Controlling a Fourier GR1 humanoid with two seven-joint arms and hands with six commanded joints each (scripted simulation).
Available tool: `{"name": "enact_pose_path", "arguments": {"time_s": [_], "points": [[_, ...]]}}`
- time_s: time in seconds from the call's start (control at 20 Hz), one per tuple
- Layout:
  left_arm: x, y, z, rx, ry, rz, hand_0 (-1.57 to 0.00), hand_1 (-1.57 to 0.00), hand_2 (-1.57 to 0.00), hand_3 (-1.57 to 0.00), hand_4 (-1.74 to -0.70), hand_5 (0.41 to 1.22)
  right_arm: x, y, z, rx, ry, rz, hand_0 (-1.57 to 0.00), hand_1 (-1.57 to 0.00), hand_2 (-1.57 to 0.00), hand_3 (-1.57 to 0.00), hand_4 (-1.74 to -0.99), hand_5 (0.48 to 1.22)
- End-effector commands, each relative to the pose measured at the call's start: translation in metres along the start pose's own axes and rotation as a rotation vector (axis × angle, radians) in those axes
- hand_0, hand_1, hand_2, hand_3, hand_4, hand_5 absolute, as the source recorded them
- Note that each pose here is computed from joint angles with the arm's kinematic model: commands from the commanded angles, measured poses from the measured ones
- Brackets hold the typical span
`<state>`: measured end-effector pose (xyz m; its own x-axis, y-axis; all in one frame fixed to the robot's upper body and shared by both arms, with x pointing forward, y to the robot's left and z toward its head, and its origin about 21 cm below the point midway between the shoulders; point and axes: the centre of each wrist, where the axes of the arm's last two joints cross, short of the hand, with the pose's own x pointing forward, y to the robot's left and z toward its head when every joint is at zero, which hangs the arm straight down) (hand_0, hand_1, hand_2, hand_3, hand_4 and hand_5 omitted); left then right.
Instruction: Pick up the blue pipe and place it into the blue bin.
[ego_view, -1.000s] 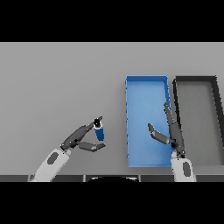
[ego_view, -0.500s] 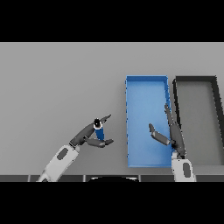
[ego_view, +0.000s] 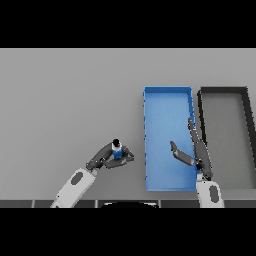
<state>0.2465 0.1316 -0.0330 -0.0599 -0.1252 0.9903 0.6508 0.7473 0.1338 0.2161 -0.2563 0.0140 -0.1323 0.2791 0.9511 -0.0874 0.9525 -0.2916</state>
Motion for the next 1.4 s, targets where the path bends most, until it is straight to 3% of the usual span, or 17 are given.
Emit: {"name": "enact_pose_path", "arguments": {"time_s": [0.0, 0.3, 0.6, 0.9, 1.1, 1.2, 1.35], "points": [[0.000, -0.002, 0.001, 0.006, -0.006, -0.013, -1.32, -1.36, -1.39, -1.38, -1.51, 1.139, 0.001, -0.003, -0.003, -0.006, 0.008, 0.003, 0.00, 0.00, 0.00, 0.00, -1.222, 0.646], [0.027, -0.003, -0.008, 0.029, -0.165, -0.007, -1.50, -1.51, -1.52, -1.52, -1.47, 1.200, -0.002, 0.002, -0.004, 0.000, 0.012, -0.009, 0.00, 0.00, 0.00, 0.00, -1.229, 0.633], [0.067, -0.008, -0.020, -0.040, -0.256, -0.033, -1.55, -1.56, -1.56, -1.56, -1.47, 1.215, -0.002, -0.003, -0.005, -0.007, 0.017, 0.042, 0.00, 0.00, 0.00, 0.00, -1.184, 0.643], [0.084, -0.009, -0.028, -0.075, -0.236, -0.046, -1.57, -1.57, -1.57, -1.57, -1.47, 1.220, -0.002, -0.005, 0.000, -0.013, -0.006, 0.045, 0.00, 0.00, 0.00, 0.00, -1.151, 0.643], [0.080, -0.010, -0.024, -0.079, -0.242, -0.044, -1.57, -1.57, -1.57, -1.57, -1.47, 1.220, 0.004, 0.016, 0.039, -0.159, 0.008, 0.079, 0.00, 0.00, 0.00, 0.00, -1.138, 0.643], [0.080, -0.009, -0.024, -0.071, -0.244, -0.055, -1.57, -1.57, -1.57, -1.57, -1.47, 1.220, 0.011, 0.031, 0.064, -0.269, 0.035, 0.098, 0.00, 0.00, 0.00, 0.00, -1.188, 0.643], [0.081, -0.009, -0.026, -0.083, -0.242, -0.056, -1.57, -1.57, -1.57, -1.57, -1.47, 1.220, 0.024, 0.039, 0.076, -0.325, 0.029, 0.117, 0.00, 0.00, -0.02, 0.00, -1.187, 0.642]]}}
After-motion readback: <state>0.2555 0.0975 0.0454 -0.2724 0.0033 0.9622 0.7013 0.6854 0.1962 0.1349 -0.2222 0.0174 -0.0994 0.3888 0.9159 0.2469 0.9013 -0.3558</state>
